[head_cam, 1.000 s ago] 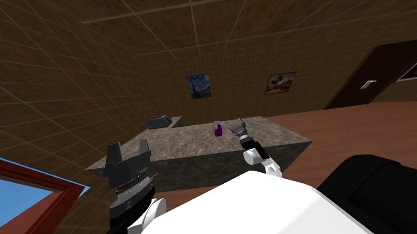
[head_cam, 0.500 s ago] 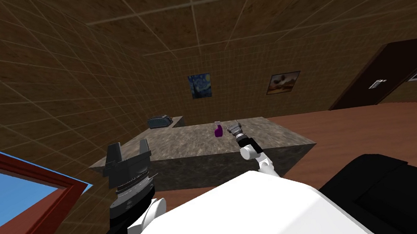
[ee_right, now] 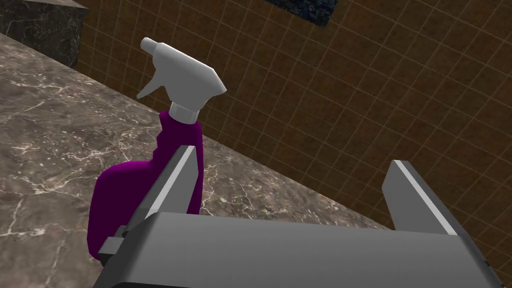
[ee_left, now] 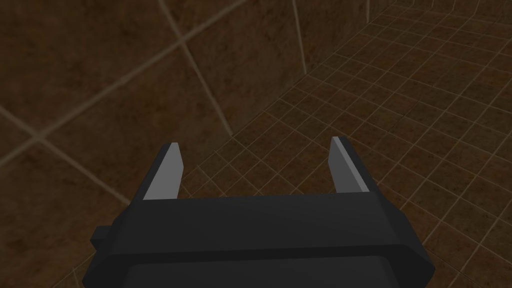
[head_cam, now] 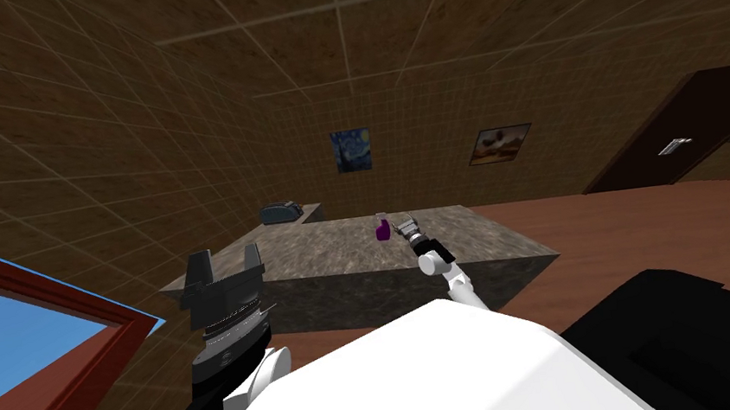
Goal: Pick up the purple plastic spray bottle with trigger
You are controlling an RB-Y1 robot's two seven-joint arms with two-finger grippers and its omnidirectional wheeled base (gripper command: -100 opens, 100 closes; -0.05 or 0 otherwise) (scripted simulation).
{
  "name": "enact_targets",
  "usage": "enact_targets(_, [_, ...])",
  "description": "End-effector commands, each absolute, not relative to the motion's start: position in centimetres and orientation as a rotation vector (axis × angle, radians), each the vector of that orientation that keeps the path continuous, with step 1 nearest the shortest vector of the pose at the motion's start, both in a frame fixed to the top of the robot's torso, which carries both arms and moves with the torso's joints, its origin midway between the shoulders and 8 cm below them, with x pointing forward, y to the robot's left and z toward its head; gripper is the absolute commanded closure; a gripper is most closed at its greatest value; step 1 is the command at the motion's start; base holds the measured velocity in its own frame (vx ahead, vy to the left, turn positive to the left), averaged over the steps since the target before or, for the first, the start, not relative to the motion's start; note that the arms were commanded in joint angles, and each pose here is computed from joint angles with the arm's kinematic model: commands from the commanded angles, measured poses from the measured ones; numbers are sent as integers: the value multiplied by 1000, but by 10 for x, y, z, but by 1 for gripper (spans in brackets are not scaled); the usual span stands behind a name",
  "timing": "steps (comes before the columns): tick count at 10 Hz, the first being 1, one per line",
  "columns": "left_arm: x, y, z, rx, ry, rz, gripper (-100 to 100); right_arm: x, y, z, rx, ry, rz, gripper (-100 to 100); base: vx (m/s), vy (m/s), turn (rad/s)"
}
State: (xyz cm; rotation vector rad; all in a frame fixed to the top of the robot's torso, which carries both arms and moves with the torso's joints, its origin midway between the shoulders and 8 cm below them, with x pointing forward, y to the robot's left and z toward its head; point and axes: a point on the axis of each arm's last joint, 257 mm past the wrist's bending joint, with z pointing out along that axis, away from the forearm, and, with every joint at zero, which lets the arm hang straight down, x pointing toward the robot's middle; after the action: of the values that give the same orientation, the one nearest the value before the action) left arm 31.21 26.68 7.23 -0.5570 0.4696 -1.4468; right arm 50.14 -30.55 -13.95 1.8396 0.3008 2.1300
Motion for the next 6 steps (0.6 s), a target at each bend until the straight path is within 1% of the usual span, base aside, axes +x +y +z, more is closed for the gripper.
enact_targets(1, [312,267,72,-557,470,-1447,0,511,-300,-151,1943,261,2162,-100,7,-24,37])
enact_targets(6, [312,267,72,-557,470,-1447,0,537,-281,-187,2269,152,2203,-100,9,-29,40])
